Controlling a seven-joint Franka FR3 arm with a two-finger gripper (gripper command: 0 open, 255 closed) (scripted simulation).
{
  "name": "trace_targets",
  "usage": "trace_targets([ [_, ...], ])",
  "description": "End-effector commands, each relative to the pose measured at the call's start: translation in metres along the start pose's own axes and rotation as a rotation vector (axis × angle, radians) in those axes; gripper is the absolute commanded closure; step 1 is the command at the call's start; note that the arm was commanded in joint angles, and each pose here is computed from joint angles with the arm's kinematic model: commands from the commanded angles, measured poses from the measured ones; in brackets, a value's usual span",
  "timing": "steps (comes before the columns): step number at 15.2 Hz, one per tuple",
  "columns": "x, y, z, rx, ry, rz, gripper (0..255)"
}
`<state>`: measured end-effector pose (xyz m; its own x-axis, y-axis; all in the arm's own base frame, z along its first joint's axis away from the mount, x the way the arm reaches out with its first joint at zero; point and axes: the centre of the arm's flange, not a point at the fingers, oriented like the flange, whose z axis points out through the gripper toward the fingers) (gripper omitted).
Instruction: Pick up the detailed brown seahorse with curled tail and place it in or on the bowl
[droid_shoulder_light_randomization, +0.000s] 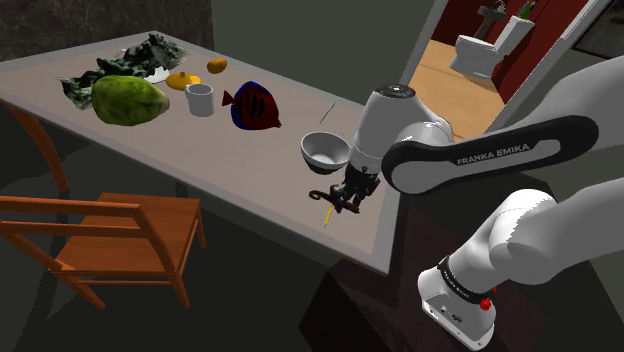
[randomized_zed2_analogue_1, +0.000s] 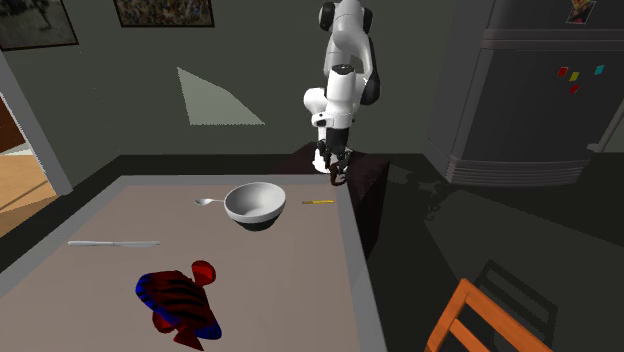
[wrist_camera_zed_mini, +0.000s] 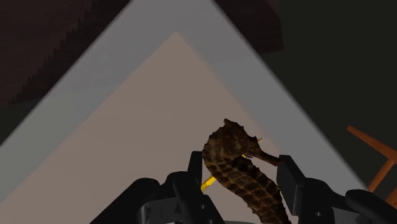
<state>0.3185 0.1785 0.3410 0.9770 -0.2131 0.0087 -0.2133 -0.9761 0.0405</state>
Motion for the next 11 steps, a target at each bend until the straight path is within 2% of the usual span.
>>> trace_targets([
  [1, -0.001, 0.000, -0.011, 0.000, -0.001, 0.000, 255],
  [10, -0.001, 0.002, -0.054, 0.000, -0.001, 0.000, 255],
  [11, 0.011, 0.008, -0.054, 0.000, -0.001, 0.000, 255],
])
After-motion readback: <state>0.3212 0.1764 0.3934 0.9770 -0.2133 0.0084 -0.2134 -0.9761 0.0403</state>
